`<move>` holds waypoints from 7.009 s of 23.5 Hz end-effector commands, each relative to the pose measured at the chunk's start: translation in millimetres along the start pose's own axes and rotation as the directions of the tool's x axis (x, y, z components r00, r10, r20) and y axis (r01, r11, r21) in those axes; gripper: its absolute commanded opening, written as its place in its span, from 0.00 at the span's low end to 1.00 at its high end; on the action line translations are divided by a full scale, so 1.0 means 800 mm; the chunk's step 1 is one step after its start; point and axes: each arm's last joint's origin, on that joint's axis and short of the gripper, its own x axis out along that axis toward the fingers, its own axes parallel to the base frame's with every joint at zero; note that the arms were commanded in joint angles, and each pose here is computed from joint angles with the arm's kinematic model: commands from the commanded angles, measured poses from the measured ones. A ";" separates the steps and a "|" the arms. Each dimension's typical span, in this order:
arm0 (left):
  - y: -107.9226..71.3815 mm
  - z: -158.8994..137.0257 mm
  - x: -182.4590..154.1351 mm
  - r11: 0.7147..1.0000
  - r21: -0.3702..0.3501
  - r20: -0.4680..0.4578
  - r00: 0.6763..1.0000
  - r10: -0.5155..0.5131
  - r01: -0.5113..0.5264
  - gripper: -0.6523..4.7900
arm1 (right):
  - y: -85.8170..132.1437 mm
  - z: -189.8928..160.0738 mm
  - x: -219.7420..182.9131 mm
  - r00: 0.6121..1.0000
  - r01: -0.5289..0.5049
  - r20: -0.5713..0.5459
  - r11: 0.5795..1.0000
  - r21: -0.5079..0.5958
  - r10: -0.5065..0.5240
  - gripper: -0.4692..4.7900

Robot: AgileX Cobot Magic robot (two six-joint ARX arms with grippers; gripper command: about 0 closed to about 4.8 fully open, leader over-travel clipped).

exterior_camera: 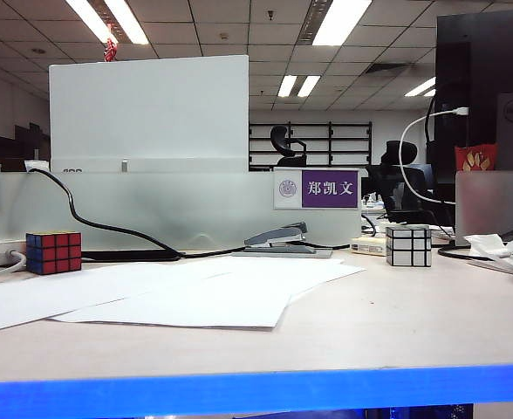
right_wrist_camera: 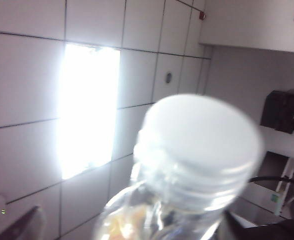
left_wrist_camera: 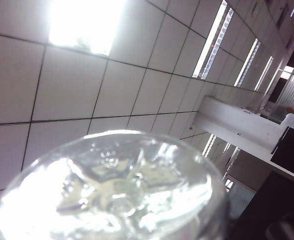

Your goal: Flip the plastic bottle upside down.

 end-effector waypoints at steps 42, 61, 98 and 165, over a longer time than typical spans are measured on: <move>-0.063 -0.241 0.000 0.752 -0.526 -0.750 0.633 -0.190 -0.397 0.11 | 0.081 0.079 -0.142 0.413 0.302 0.365 -0.252 -0.919 -0.834 0.07; -0.192 -0.403 -0.063 0.652 -0.616 -0.695 0.694 -0.187 -0.442 0.11 | 0.084 0.058 -0.158 0.219 0.307 0.480 -0.407 -0.860 -0.849 0.07; -0.253 -0.434 -0.107 0.626 -0.629 -0.691 0.701 -0.178 -0.461 0.61 | 0.096 0.048 -0.165 0.211 0.311 0.467 -0.394 -0.865 -0.859 0.07; -0.131 -0.038 -0.132 0.665 -0.310 -0.911 0.413 -0.003 -0.679 0.11 | 0.037 0.074 -0.325 0.511 0.741 0.809 -0.329 -0.586 -0.289 0.07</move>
